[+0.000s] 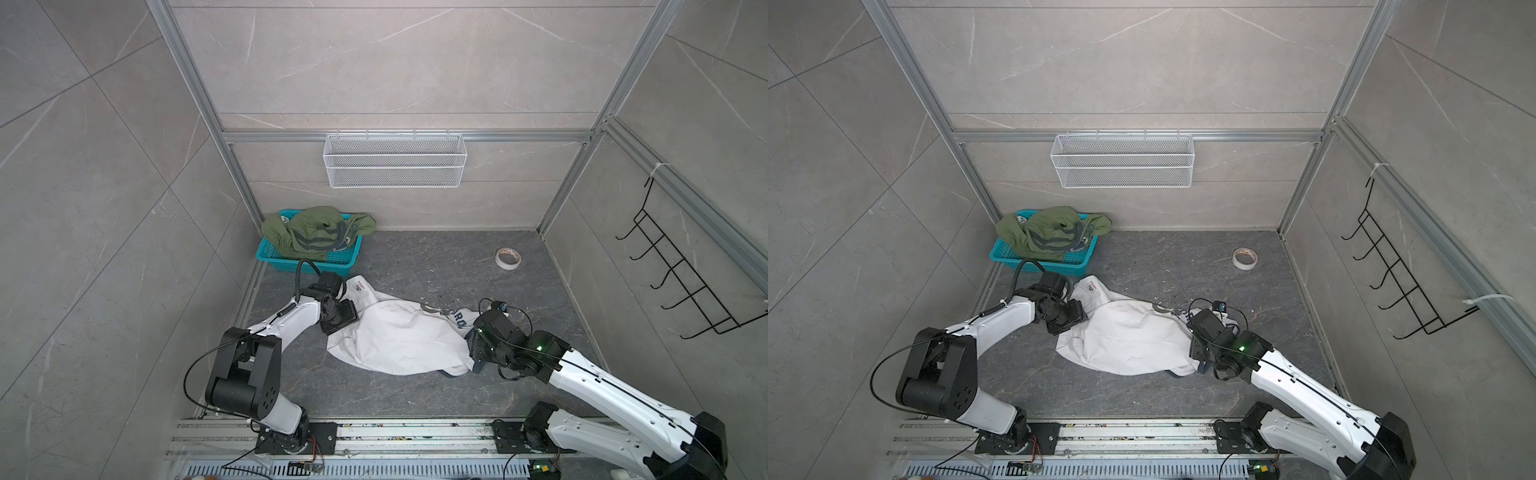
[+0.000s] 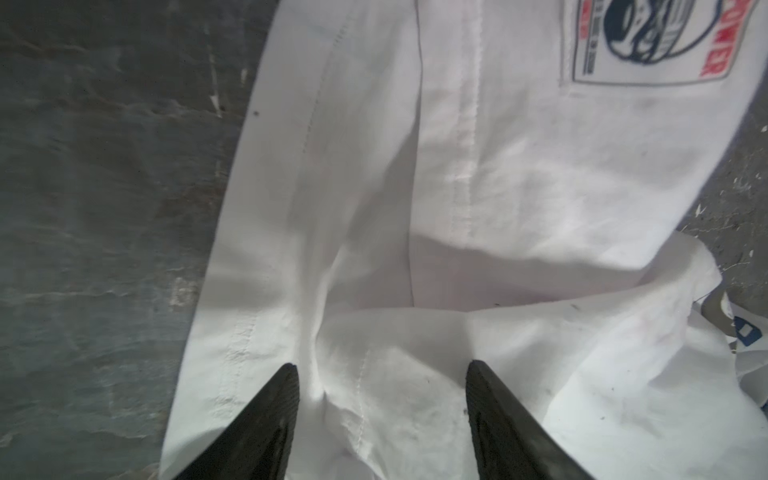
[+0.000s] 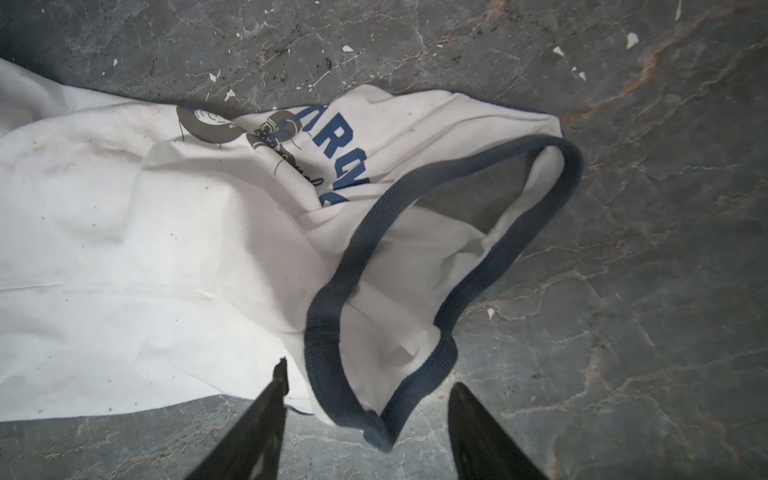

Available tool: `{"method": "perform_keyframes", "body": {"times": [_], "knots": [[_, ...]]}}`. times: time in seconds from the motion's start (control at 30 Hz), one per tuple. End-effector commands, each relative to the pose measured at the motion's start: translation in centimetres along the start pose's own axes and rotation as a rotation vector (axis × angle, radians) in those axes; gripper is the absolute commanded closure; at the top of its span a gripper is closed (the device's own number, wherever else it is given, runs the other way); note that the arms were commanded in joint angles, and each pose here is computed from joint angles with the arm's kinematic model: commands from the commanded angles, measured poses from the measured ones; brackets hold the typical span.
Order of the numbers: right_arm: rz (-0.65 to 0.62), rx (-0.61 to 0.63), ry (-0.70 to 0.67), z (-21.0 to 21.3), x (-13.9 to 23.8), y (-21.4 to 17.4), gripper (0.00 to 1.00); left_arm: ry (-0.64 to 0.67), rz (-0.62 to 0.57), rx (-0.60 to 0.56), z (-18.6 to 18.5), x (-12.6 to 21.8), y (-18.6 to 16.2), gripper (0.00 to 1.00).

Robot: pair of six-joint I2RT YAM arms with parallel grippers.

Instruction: Fold and stack the tank tops

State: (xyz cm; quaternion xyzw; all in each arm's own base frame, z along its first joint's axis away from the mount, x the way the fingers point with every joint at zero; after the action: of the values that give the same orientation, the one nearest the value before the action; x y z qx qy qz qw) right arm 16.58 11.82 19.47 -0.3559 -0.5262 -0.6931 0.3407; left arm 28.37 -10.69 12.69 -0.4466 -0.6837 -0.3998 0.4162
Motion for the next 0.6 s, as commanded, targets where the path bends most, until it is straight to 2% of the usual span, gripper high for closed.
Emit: {"method": "perform_keyframes", "body": {"times": [0.0, 0.17, 0.3, 0.4, 0.57], "knots": [[-0.007, 0.008, 0.053, 1.1, -0.9, 0.4, 0.34, -0.009, -0.016, -0.03, -0.7, -0.4, 0.2, 0.33], [0.07, -0.052, 0.148, 2.1, -3.0, 1.3, 0.34, 0.006, -0.011, -0.019, -0.1, -1.1, -0.4, 0.33], [0.156, -0.133, 0.23, 2.1, -5.1, 1.7, 0.4, 0.021, -0.014, -0.019, 0.3, -1.0, -0.9, 0.33], [0.176, -0.144, 0.27, 2.2, -5.4, 1.6, 0.48, 0.018, -0.027, -0.021, 0.6, -0.7, -1.2, 0.32], [0.146, -0.128, 0.22, 1.4, -3.9, 1.8, 0.75, 0.003, -0.057, -0.026, 0.7, -0.2, -1.5, 0.31]]}}
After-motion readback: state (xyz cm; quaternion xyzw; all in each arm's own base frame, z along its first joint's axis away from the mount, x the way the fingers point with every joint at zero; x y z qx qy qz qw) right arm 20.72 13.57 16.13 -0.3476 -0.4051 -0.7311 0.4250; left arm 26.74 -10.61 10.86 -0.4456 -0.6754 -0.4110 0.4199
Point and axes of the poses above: each gripper's point midway between its finger pads, its own x axis back along the fingers, its own z axis along the line the jaws close on, y = z × x, the point moved 8 cm from there along x, back along the fingers, and after that the axes turned 2 degrees about -x, right-handed, at the moved point
